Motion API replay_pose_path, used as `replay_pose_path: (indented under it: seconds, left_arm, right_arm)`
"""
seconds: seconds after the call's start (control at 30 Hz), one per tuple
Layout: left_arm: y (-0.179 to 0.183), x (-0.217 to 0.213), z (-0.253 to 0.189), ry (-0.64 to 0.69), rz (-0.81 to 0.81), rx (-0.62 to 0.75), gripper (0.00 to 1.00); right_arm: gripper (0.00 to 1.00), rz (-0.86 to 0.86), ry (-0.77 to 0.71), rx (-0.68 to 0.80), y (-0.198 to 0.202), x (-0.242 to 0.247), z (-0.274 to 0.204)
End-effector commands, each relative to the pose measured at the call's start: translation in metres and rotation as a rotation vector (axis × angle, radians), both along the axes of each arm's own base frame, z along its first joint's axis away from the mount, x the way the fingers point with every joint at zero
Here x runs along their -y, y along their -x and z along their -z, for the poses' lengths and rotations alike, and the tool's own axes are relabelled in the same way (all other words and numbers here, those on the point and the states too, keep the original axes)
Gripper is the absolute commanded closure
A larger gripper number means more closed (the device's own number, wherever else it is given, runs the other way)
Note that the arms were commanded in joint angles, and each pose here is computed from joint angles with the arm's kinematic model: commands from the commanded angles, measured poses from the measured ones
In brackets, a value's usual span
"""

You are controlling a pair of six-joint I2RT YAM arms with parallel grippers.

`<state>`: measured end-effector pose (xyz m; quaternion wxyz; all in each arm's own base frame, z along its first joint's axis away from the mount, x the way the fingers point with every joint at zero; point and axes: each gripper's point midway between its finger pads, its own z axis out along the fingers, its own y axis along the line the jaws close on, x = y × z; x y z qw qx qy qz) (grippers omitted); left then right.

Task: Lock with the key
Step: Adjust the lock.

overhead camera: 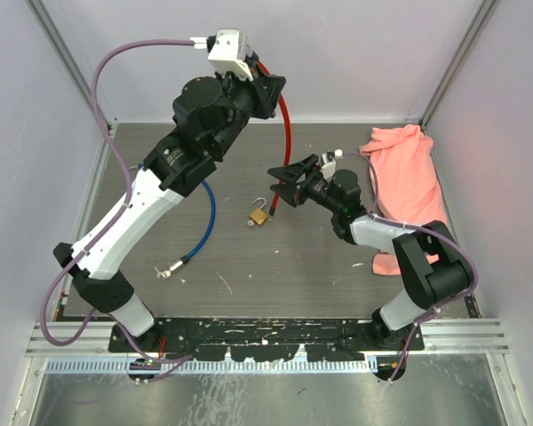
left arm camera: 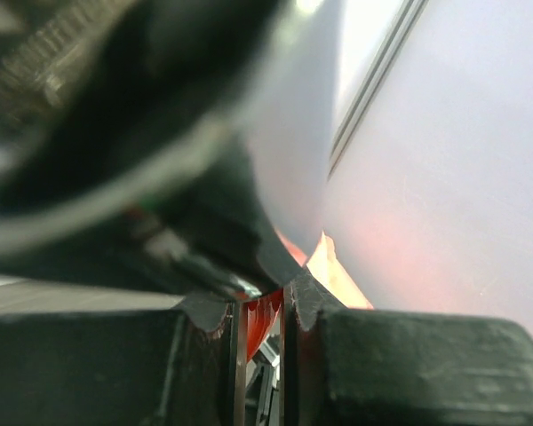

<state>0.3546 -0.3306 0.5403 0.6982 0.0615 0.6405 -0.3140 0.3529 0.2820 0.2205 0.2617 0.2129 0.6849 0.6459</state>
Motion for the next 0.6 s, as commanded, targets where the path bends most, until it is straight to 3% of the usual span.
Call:
replay_pose_path:
  seconds: [0.0, 0.27, 0.57]
  left_arm:
    - [0.044, -0.038, -0.075, 0.228, 0.04, 0.135, 1.0]
    - [0.057, -0.067, -0.069, 0.282, -0.011, 0.155, 1.0]
    - [0.054, -0.051, -0.069, 0.277, 0.035, 0.138, 1.0]
  right_arm:
    - [0.25, 0.105, -0.031, 0.114, -0.025, 0.02, -0.037]
    - [0.23, 0.044, -0.234, 0.125, -0.005, 0.042, -0.059]
    - [0.12, -0.013, -0.346, 0.086, 0.011, 0.039, -0.092]
